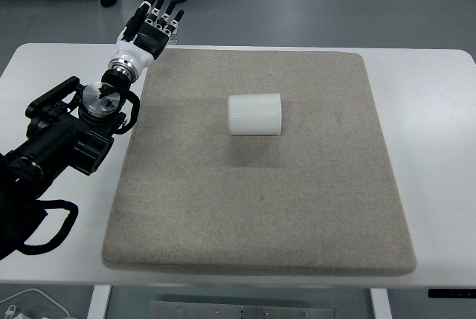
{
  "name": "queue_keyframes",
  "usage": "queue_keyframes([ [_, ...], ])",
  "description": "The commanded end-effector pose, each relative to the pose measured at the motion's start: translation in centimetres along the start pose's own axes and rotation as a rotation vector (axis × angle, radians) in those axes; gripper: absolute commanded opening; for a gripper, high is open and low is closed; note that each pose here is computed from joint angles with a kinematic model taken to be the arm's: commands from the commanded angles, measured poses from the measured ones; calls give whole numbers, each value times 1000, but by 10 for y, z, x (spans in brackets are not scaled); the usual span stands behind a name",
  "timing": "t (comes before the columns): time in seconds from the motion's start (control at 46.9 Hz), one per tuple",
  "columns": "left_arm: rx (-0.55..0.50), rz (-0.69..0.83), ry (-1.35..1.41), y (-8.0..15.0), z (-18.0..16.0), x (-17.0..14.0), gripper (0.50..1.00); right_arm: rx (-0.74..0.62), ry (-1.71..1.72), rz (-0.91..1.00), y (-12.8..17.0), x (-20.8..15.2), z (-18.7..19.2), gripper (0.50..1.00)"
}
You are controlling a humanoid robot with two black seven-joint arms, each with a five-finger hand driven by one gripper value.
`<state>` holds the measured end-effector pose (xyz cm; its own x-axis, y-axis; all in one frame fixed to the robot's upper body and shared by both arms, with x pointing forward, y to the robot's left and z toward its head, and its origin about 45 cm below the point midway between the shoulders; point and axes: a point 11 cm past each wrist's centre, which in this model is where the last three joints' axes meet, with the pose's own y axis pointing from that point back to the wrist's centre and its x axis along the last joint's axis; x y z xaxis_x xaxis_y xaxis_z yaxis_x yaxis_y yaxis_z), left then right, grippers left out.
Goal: Flip white cup upright
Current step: 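Raise the left hand and swing it over the pad toward the cup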
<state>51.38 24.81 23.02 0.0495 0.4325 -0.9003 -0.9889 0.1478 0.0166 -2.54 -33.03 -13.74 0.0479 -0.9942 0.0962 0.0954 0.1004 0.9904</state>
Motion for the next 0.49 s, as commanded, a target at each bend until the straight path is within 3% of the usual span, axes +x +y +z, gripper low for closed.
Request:
queue_keyframes([
  [0.0, 0, 0, 1, 0, 0, 0, 996, 0, 0, 0, 0, 0, 0, 930],
  [0.469, -19, -14, -15, -1, 13, -4, 996, 0, 1, 0, 0, 0, 0, 930],
])
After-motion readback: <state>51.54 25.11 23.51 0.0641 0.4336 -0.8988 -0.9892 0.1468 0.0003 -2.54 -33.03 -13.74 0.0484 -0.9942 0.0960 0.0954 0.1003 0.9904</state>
